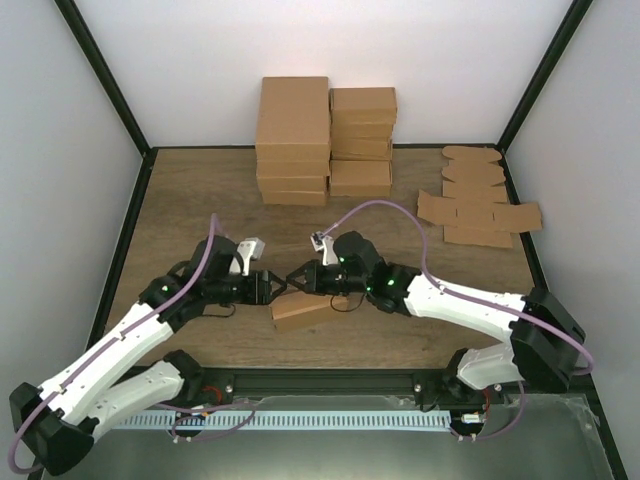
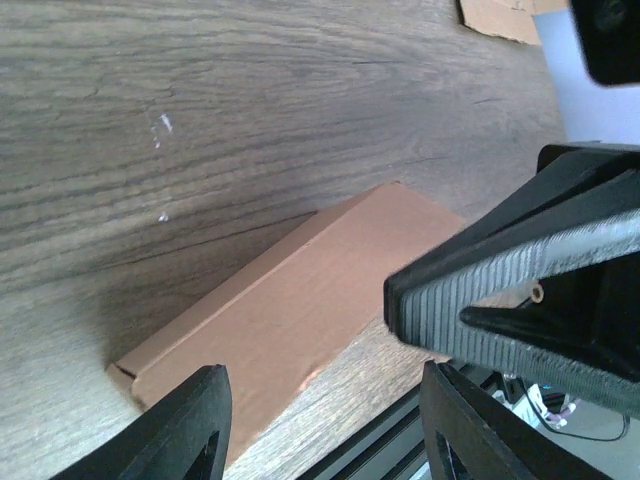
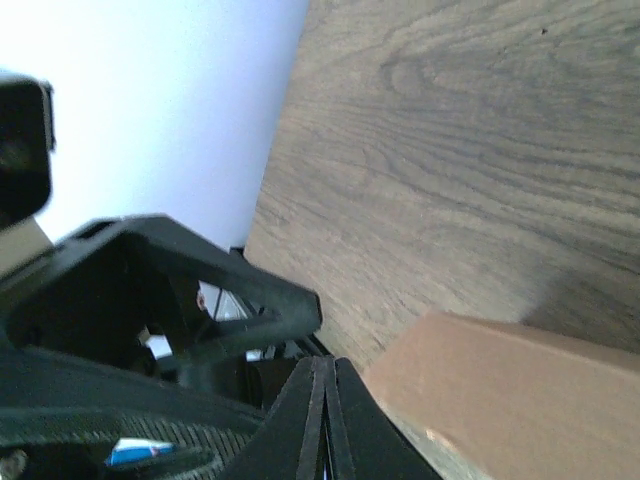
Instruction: Fold the paper box
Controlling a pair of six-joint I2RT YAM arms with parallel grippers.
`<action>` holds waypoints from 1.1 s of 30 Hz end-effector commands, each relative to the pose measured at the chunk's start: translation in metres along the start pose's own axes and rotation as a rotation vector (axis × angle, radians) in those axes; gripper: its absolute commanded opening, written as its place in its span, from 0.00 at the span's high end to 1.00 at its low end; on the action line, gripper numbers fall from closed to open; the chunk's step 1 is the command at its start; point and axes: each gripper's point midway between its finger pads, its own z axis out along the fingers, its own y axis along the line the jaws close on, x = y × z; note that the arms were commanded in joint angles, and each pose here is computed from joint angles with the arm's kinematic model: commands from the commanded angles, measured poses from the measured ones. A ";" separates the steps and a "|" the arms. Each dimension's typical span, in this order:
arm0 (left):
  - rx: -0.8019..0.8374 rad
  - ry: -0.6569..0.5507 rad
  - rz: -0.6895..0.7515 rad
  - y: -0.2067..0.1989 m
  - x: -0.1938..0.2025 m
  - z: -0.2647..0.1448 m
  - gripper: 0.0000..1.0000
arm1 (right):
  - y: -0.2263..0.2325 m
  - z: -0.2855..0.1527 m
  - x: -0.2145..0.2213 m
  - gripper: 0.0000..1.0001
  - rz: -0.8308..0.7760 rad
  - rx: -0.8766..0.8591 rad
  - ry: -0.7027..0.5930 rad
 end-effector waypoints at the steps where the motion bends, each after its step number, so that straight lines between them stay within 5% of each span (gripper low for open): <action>1: -0.021 -0.033 -0.056 0.010 0.002 0.001 0.46 | 0.011 0.007 -0.021 0.98 0.066 -0.039 -0.135; 33: 0.139 0.040 -0.176 0.002 0.030 0.021 0.60 | -0.030 0.017 0.004 0.99 0.151 0.027 -0.179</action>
